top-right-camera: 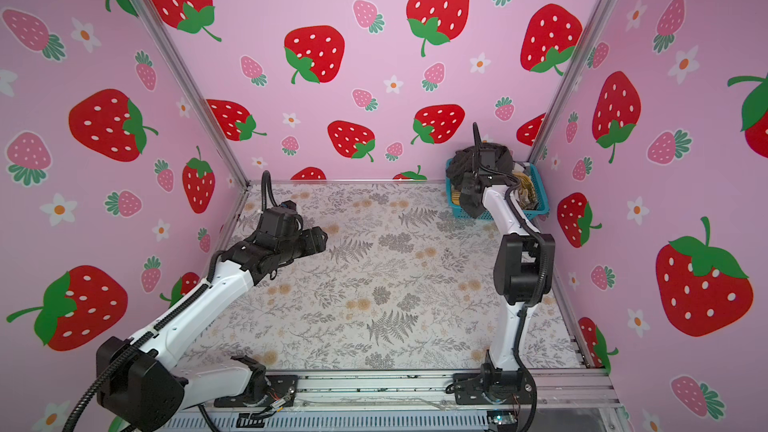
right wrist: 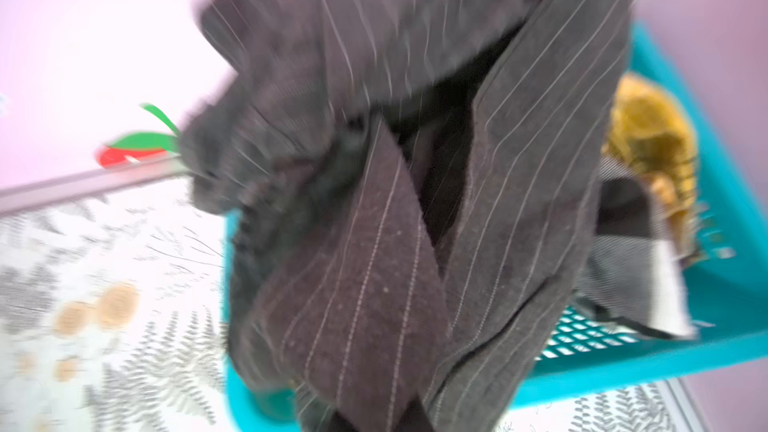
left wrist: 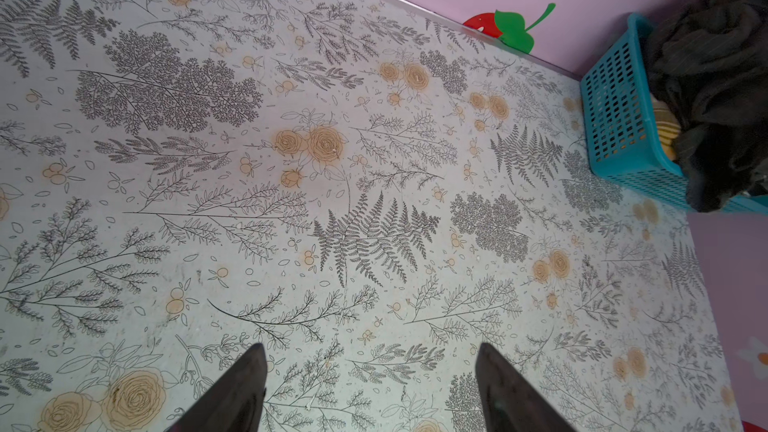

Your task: Fold and stack the long sleeve shirts

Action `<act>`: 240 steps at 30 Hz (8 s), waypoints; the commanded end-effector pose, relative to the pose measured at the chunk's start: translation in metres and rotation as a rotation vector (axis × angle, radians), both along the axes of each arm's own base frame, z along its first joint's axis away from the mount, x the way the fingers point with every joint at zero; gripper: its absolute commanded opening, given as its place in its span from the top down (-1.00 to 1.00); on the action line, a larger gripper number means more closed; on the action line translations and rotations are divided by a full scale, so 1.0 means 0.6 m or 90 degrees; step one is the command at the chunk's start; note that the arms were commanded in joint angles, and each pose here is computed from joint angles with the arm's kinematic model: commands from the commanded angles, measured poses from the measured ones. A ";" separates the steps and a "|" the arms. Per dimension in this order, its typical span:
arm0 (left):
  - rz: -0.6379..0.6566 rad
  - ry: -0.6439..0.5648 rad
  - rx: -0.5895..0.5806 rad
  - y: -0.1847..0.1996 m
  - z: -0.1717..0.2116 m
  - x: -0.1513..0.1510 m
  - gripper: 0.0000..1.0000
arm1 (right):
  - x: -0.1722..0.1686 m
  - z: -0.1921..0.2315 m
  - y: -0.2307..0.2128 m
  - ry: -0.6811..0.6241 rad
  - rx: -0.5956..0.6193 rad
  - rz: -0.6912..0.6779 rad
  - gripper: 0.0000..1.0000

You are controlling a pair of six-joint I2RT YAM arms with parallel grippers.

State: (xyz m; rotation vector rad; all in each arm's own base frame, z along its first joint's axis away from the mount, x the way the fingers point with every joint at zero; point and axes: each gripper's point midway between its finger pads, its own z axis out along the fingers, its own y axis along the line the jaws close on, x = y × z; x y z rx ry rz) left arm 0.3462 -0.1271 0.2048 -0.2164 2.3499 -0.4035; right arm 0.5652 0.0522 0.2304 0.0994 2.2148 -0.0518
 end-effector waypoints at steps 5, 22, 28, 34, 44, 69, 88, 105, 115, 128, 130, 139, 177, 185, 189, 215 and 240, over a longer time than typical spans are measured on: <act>0.049 -0.009 -0.008 0.019 0.047 -0.012 -0.55 | -0.113 0.406 0.141 -0.331 -0.006 0.189 1.00; 0.116 -0.042 0.009 0.094 0.128 -0.114 -0.56 | -0.461 0.382 0.535 -0.340 0.222 0.551 0.95; 0.127 0.004 0.010 0.102 0.078 -0.139 -0.62 | -0.524 0.097 0.609 -0.093 0.192 0.545 -0.85; 0.096 0.040 -0.025 0.072 0.041 -0.130 -0.64 | -0.515 0.005 0.503 -0.029 0.089 0.385 -0.86; 0.027 0.110 -0.046 0.016 -0.010 -0.104 -0.66 | -0.414 -0.004 0.225 -0.022 0.015 0.129 -0.99; 0.020 0.165 0.010 0.023 -0.082 -0.132 -0.73 | -0.400 -0.199 0.111 0.191 0.161 -0.009 -0.96; 0.033 0.174 -0.005 0.023 -0.103 -0.136 -0.73 | -0.410 -0.203 0.150 0.106 0.218 0.133 -0.95; 0.053 0.167 0.029 0.051 -0.089 -0.157 -0.66 | -0.381 -0.313 0.198 0.245 0.248 0.167 -0.26; 0.058 0.209 -0.027 0.042 -0.129 -0.193 -0.66 | -0.393 -0.294 0.242 0.233 0.320 0.236 0.67; 0.061 0.148 -0.043 0.039 -0.050 -0.160 -0.65 | -0.388 0.090 0.427 0.009 0.310 0.492 1.00; 0.050 0.138 -0.073 0.026 -0.033 -0.157 -0.65 | -0.419 0.123 0.470 -0.011 0.297 0.539 1.00; 0.004 0.041 -0.147 0.001 0.049 -0.145 -0.78 | -0.535 0.207 0.593 -0.037 0.316 0.724 1.00; 0.301 0.379 -0.230 0.147 -0.234 -0.173 -0.74 | -0.381 -0.171 0.334 0.233 0.230 0.297 -0.19; 0.329 0.373 -0.349 0.143 -0.257 -0.153 -0.42 | -0.487 -0.238 0.378 0.303 0.120 0.351 -0.30; 0.313 0.413 -0.305 0.129 -0.271 -0.191 -0.10 | -0.516 -0.284 0.326 0.345 0.049 0.279 -0.24; 0.346 0.303 -0.209 0.240 -0.148 -0.117 -0.95 | -0.539 -0.283 0.293 0.345 0.375 0.258 -0.34; 0.282 0.362 -0.291 0.181 -0.235 0.063 -0.66 | -0.506 -0.274 0.220 0.334 0.279 0.222 0.24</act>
